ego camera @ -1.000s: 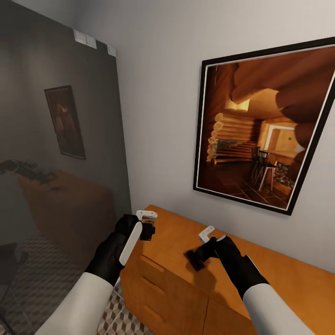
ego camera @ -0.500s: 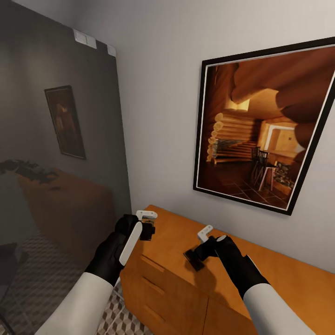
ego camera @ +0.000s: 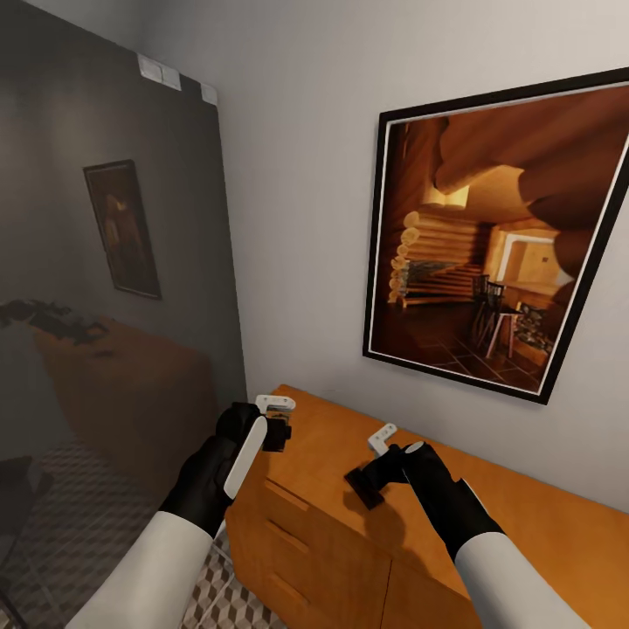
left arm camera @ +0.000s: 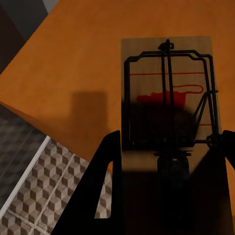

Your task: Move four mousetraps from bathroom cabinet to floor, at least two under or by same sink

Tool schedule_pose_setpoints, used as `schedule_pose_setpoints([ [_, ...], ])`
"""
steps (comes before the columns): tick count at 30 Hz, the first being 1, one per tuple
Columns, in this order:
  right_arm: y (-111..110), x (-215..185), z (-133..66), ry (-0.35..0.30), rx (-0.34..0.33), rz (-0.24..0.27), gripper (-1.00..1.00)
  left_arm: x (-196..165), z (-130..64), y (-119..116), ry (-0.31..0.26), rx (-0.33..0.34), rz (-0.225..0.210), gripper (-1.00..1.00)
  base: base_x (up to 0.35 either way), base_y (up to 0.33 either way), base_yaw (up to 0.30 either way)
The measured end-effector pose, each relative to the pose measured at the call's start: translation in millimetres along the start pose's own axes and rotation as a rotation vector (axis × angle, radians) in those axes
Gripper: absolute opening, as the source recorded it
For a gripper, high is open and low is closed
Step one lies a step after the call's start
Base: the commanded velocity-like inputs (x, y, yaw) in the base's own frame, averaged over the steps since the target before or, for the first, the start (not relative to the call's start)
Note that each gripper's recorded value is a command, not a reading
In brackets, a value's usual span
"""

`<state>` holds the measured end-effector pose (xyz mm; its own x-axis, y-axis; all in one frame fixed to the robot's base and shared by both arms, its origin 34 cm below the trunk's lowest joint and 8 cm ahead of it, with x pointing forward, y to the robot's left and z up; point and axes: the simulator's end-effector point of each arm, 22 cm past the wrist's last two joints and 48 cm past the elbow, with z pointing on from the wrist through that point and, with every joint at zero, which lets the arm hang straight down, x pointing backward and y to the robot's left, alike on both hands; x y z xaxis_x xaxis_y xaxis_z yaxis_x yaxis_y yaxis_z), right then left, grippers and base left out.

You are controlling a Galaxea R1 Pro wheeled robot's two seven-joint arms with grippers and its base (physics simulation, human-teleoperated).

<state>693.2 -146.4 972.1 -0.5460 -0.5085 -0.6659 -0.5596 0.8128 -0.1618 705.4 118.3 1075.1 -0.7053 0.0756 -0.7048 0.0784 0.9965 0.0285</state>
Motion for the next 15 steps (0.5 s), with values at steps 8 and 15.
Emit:
schedule_pose_setpoints([
  [8, 0.0, 1.7, 5.9, 0.000, -0.005, 0.000, 1.00, 1.3, 6.0, -0.1, -0.001, 0.000, 0.001, -1.00, 0.000, 0.000, 0.000],
  [15, 11.4, -3.0, 5.9, -0.017, -0.049, 0.025, 1.00, 1.4, 5.9, -0.5, -0.001, 0.001, 0.001, -1.00, 0.000, 0.000, 0.000],
])
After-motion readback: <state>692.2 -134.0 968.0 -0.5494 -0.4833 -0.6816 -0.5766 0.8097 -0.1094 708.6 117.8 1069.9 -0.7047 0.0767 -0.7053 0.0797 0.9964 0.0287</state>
